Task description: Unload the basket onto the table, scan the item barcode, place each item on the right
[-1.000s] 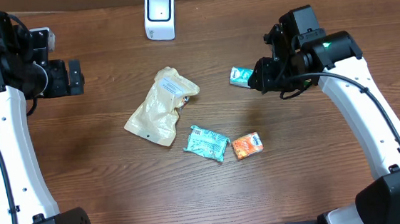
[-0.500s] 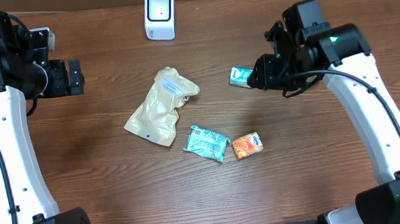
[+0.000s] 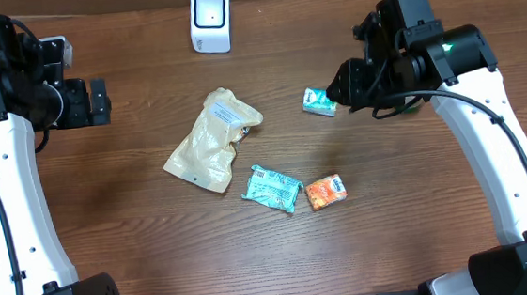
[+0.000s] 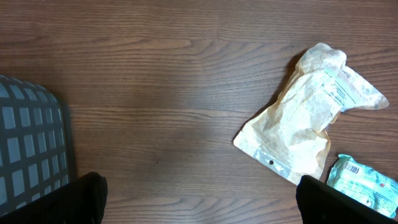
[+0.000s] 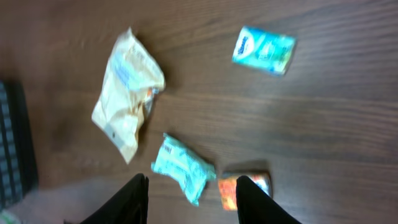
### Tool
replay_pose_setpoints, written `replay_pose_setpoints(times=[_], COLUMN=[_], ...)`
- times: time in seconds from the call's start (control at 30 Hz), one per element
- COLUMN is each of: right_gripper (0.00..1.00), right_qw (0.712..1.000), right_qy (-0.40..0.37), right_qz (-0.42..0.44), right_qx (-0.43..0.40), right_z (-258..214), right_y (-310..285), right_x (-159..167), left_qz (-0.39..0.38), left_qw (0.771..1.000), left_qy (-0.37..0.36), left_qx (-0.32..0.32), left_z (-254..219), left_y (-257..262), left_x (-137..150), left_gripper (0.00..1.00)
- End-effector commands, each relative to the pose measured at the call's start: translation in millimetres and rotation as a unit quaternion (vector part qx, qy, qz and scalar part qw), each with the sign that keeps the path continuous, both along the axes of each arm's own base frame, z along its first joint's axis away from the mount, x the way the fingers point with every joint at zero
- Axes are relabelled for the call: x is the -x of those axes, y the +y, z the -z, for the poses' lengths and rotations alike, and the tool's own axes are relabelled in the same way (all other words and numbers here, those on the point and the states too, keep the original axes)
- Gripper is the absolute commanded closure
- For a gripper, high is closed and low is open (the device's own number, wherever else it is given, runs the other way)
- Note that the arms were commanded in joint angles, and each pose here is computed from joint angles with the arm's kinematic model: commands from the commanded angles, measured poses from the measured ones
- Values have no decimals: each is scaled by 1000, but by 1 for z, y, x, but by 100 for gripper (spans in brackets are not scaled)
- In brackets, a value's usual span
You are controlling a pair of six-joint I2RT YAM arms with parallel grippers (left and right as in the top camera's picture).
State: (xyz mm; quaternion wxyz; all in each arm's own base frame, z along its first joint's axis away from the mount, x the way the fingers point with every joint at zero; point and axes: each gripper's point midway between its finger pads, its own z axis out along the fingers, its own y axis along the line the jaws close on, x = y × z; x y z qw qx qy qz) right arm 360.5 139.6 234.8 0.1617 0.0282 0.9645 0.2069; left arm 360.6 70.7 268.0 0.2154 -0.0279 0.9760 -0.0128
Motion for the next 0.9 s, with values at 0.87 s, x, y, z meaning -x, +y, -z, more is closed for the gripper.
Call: replay_pose_setpoints(times=[0.87], right_gripper=[57], right_qw=[995], right_qy=[45], right_qz=[94], right_qx=[9], right_z=[74], right_y=[1], right_x=[-56], left_qz=[16], left_qw=[1000], left_qy=[4], left_qx=[-3], left_z=[3], left_y=[-4], left_x=[-2], left_gripper=[0])
